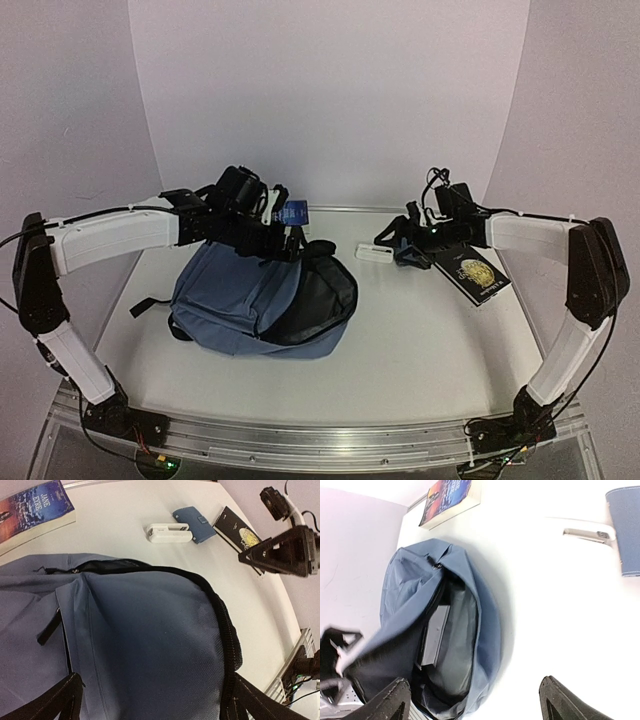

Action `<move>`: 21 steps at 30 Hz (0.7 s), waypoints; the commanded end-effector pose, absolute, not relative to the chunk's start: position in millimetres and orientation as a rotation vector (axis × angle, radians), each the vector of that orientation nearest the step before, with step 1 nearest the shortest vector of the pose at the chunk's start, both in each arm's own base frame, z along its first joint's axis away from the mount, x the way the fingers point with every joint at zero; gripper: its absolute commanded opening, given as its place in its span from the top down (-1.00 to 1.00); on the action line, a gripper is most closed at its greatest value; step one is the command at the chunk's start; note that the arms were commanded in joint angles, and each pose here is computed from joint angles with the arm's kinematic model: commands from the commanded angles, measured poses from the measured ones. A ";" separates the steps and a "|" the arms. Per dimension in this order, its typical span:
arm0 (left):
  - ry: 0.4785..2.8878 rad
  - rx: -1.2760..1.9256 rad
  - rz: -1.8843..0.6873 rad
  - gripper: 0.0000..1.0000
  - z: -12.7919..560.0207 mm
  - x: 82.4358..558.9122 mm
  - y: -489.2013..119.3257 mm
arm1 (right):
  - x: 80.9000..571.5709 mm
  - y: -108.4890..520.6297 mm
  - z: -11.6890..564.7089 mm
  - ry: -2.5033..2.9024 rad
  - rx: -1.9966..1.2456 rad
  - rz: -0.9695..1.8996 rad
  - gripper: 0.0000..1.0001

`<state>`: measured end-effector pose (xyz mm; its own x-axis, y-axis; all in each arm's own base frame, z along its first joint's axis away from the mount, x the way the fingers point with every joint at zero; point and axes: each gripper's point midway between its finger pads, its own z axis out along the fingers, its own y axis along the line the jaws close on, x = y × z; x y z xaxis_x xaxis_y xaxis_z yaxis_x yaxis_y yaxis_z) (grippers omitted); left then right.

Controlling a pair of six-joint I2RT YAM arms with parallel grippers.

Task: Pack the student bag
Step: Place the book in the student bag.

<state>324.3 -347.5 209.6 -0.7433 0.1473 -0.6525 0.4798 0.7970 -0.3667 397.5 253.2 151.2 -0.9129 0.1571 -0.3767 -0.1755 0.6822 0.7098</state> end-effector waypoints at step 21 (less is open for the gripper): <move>2.405 0.435 -0.769 -0.98 172.5 381.4 -368.6 | 411.6 306.7 90.6 2.571 -0.190 1.043 -0.75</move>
<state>336.7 -391.3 195.4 -0.7604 0.1951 -0.6195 0.5811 0.6302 -0.5150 405.3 279.9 92.9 -0.9507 0.0845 -0.2985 -0.1538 0.7072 0.6901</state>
